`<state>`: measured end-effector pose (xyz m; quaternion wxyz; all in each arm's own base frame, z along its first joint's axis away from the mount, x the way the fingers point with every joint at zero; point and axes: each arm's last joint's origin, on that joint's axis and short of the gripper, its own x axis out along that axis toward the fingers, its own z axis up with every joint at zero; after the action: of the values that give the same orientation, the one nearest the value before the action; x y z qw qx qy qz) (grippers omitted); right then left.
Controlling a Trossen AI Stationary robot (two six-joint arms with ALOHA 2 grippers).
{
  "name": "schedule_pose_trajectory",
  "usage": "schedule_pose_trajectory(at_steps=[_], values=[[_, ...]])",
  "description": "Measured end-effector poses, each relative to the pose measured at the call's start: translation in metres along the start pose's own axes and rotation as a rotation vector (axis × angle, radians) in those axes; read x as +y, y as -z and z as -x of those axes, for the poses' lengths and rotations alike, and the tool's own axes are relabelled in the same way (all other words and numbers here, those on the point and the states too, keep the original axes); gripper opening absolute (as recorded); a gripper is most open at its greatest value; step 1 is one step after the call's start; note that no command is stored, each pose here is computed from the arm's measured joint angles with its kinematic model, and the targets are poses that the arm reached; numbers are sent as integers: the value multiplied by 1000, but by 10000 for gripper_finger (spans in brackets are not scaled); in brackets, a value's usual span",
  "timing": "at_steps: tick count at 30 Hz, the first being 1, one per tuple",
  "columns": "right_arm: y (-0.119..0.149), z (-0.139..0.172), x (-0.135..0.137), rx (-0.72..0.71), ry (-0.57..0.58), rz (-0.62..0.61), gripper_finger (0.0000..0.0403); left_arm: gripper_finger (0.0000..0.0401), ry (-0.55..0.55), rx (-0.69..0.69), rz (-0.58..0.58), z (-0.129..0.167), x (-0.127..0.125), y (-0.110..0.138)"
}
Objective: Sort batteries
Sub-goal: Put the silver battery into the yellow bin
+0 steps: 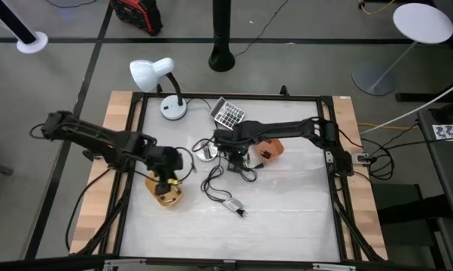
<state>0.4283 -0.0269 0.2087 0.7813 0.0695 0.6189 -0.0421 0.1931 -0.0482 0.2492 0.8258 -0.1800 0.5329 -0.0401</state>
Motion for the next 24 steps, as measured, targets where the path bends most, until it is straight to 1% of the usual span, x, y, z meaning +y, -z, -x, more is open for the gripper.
schedule_pose_trajectory(at_steps=[5,7,11,15,18,21,24], values=[[-22,3,25,-253,-111,58,150,53,-13,89,-17,-1,-11,16],[-32,2,37,-363,-135,81,150,53,-24,107,-34,-5,-13,21],[-46,-7,58,-521,-176,83,150,54,-55,166,-25,-16,-12,34],[-52,-29,67,-557,-196,46,150,54,-102,193,18,-24,-7,44],[-55,-45,64,-557,-182,-48,150,59,-154,182,32,-28,-4,48],[-55,-59,61,-555,-153,-136,150,79,-179,173,30,-29,-2,49],[-55,-73,60,-550,-124,-188,150,106,-192,164,16,-29,-1,48]])
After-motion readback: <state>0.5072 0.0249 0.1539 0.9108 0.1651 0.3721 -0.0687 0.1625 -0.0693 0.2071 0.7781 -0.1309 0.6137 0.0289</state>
